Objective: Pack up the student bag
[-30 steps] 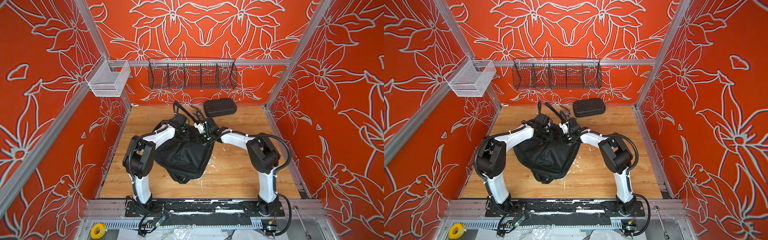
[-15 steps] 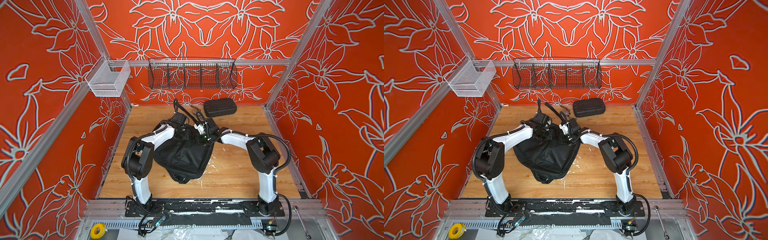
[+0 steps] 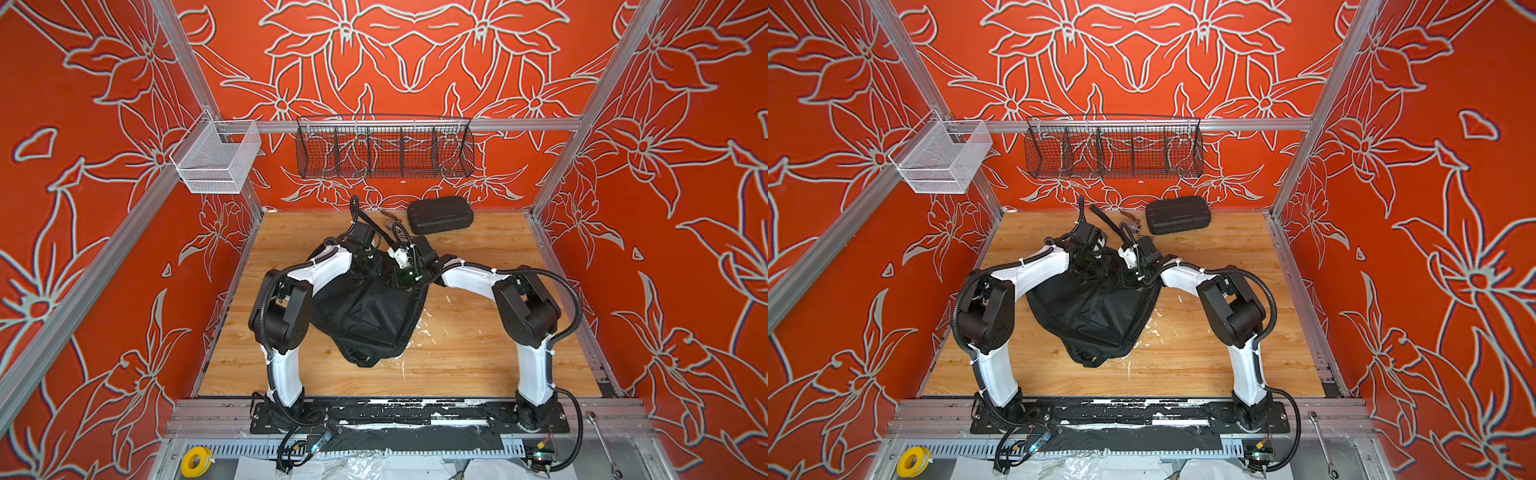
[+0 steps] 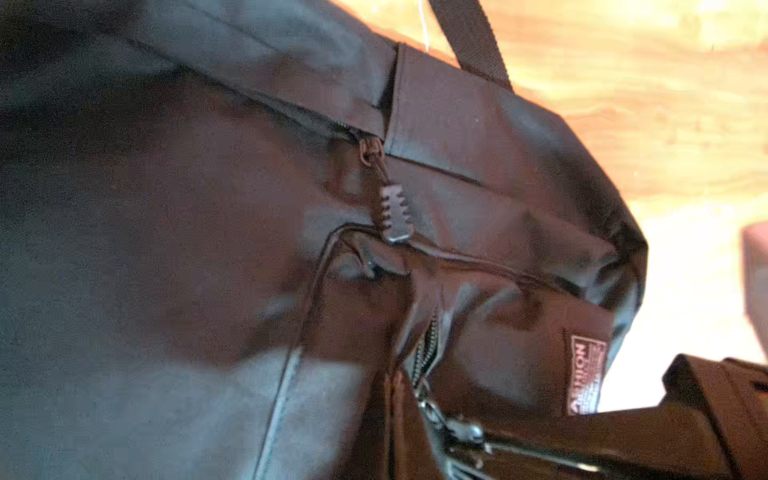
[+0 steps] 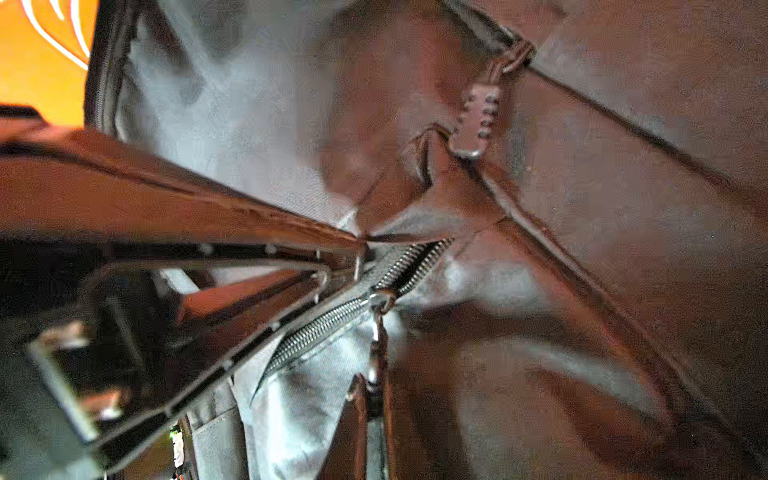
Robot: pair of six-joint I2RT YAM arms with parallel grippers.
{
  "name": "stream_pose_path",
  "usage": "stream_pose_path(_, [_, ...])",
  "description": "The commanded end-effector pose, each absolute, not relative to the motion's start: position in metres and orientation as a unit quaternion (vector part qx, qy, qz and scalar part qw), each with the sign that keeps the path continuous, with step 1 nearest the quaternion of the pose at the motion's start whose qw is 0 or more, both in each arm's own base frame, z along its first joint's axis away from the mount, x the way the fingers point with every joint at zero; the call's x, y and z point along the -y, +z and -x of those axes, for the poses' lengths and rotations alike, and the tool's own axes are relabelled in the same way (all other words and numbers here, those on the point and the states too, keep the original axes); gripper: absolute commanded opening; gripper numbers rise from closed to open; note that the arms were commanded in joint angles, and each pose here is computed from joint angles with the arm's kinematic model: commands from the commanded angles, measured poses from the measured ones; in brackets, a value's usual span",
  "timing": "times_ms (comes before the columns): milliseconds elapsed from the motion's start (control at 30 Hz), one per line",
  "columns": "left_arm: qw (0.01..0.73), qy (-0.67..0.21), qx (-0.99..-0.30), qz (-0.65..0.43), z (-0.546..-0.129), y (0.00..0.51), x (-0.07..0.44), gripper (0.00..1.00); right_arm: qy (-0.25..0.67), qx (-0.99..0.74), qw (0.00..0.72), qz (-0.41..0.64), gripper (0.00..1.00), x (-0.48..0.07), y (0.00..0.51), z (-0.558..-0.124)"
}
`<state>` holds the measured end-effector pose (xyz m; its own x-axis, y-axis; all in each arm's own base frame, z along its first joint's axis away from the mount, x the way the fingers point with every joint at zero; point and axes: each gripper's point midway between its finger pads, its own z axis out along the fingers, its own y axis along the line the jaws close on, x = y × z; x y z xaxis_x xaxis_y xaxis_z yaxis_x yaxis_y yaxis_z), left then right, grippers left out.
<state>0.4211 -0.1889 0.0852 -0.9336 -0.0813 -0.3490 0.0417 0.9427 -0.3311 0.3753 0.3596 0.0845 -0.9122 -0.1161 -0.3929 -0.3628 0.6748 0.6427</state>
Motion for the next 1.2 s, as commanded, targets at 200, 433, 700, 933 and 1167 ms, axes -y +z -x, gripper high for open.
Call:
stream_pose_path(200, [0.166,-0.193,-0.967,0.006,-0.405,0.088,0.193,0.00,0.401,-0.876,0.247,0.104,0.00,-0.350,0.142,-0.428])
stream_pose_path(433, [0.173,-0.191,-0.966,0.005,-0.405,0.096,0.192,0.00,0.385,-0.885,0.243,0.095,0.00,-0.341,0.129,-0.441])
stream_pose_path(700, [0.173,-0.190,-0.967,0.009,-0.404,0.100,0.191,0.00,0.371,-0.895,0.232,0.083,0.00,-0.328,0.109,-0.444])
stream_pose_path(933, [0.166,-0.183,-0.969,0.013,-0.399,0.098,0.187,0.00,0.359,-0.901,0.235,0.071,0.00,-0.312,0.102,-0.451])
stream_pose_path(1167, [0.163,-0.189,-0.968,0.014,-0.399,0.098,0.189,0.00,0.393,-0.880,0.244,0.108,0.00,-0.322,0.116,-0.452])
